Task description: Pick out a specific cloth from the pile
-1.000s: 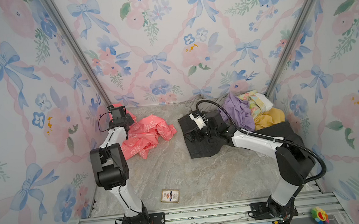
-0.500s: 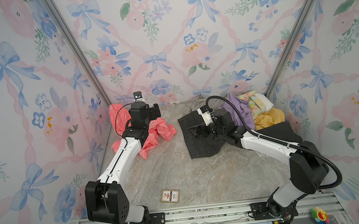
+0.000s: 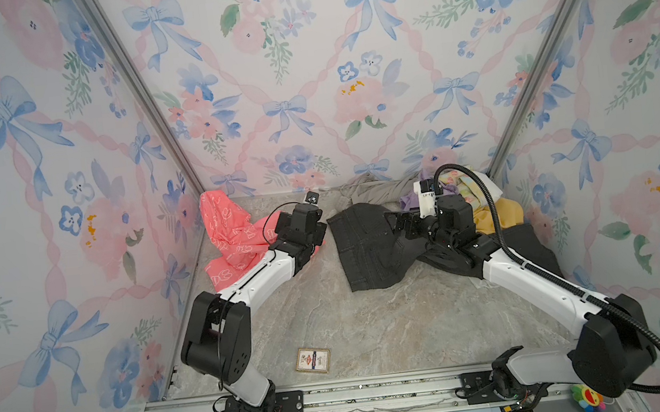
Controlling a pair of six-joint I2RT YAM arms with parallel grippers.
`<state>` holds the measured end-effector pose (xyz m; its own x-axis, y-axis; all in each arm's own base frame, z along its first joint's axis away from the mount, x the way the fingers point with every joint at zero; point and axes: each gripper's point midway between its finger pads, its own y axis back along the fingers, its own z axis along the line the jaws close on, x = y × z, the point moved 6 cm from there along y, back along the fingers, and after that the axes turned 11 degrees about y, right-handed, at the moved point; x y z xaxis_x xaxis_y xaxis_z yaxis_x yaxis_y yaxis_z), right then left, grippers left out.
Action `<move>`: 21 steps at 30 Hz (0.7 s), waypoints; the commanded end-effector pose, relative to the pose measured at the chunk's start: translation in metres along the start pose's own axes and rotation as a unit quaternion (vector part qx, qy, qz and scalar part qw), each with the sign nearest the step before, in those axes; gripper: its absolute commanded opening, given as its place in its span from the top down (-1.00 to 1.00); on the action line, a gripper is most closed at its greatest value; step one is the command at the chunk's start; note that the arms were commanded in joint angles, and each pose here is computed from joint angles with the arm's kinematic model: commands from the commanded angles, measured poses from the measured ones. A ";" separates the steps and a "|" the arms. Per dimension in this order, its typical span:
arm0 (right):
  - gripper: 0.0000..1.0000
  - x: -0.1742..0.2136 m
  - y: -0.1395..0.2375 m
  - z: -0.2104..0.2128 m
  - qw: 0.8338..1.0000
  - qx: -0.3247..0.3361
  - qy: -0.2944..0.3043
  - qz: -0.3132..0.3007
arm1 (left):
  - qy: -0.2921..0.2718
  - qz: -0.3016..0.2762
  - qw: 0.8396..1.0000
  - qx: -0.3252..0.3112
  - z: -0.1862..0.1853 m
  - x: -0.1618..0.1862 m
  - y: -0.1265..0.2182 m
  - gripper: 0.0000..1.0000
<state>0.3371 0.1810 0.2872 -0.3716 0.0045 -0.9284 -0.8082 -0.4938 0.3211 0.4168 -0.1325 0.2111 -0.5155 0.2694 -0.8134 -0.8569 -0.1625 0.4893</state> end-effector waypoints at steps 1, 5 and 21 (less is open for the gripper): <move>-0.94 0.001 0.011 0.005 1.000 0.001 0.011 -0.001 | -0.074 0.031 0.995 -0.053 -0.003 0.011 -0.020 -0.96; -0.94 0.003 0.016 0.003 1.000 0.007 0.018 -0.007 | -0.107 0.056 0.991 -0.060 -0.013 0.023 -0.045 -0.91; -0.96 0.007 0.000 -0.002 1.000 0.018 0.017 0.004 | 0.128 -0.043 0.988 -0.068 0.067 -0.074 -0.058 1.00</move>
<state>0.3295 0.1769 0.2843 -0.3628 -0.0140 -0.9318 -0.8179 -0.4743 0.3256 0.4982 -0.1038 0.1896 -0.5762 0.2675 -0.7723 -0.8079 -0.3292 0.4888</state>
